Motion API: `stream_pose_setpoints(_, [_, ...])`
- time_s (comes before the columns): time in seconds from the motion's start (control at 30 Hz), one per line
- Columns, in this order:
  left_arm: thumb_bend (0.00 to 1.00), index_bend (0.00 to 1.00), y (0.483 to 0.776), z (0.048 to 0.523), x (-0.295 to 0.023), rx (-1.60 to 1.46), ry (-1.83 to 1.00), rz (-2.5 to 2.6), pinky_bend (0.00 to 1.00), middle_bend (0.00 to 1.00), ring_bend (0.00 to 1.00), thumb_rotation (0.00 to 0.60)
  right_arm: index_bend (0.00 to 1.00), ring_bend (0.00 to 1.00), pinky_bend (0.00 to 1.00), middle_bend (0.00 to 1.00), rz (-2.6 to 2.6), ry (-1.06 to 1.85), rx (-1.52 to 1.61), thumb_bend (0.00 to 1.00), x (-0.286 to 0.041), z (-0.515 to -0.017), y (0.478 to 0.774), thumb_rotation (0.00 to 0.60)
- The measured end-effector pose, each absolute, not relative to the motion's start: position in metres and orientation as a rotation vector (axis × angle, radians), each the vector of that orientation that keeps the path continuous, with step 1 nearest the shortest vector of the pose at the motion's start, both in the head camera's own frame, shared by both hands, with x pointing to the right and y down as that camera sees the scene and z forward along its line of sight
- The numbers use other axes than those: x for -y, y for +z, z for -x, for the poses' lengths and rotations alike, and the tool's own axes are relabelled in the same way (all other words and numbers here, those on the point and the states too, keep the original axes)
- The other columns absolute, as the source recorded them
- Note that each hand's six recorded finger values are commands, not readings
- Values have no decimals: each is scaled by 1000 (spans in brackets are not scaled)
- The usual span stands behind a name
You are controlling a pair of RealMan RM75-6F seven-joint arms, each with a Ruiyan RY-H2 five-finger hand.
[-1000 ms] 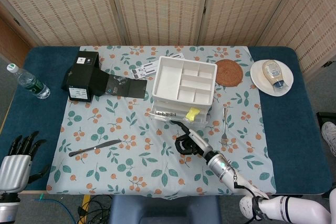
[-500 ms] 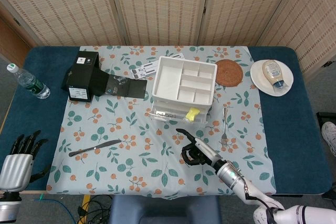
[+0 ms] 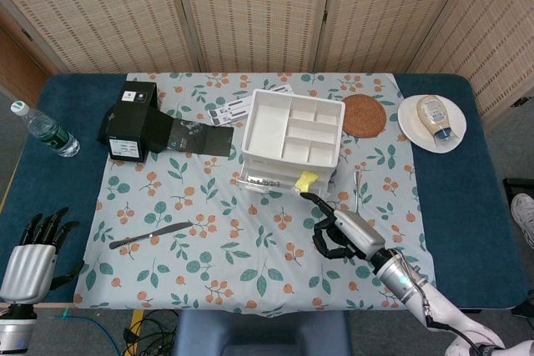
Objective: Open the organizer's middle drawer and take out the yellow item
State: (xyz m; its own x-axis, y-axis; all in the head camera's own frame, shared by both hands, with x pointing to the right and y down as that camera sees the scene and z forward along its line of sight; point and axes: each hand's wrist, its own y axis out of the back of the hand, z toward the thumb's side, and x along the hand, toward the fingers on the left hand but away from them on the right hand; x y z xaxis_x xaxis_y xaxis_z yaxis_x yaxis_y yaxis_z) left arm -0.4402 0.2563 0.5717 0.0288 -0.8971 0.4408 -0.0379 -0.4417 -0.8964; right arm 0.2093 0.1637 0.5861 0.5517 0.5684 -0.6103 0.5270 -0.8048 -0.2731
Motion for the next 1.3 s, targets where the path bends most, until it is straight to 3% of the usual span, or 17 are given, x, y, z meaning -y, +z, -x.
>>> stream_pose_setpoints(0.57, [219,232,572,441,-257,-968,-1512,1580,80,106,133,600,15,955,1000,728,2589,1341,894,579,-139,-224,614,600])
stream_pose_setpoints(0.9, [219,232,569,443,-259,-972,-1519,1574,80,106,133,600,189,961,1000,733,2604,1344,804,579,-144,-212,615,600])
stream_pose_setpoints(1.3, [219,232,568,446,-260,-975,-1529,1567,80,106,133,600,200,961,1000,735,2659,1291,752,579,-159,-202,603,600])
